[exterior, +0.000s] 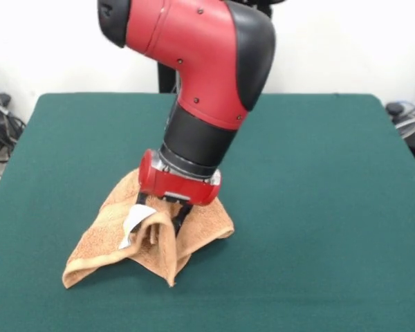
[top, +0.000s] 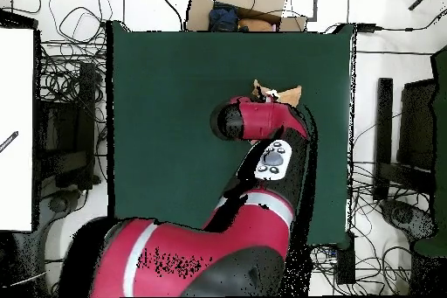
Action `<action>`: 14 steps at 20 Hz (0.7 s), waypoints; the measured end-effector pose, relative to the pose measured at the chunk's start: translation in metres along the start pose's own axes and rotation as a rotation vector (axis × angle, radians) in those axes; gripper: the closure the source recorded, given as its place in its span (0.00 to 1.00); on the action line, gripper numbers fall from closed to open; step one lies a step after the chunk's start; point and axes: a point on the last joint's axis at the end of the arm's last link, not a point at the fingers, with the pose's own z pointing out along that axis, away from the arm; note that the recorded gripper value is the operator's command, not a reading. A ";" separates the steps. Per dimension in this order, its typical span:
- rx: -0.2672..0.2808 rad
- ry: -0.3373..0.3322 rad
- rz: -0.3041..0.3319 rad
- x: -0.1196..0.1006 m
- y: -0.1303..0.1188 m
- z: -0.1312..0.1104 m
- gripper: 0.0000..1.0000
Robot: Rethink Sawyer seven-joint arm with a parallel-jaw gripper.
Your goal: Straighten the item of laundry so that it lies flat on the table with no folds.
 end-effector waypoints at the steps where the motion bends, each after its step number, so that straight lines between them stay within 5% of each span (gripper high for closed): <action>1: -0.012 -0.003 0.012 -0.001 -0.001 0.002 0.00; 9: -0.150 -0.020 0.148 -0.005 -0.025 0.022 0.00; 14: -0.186 -0.012 0.159 -0.004 -0.034 0.026 0.00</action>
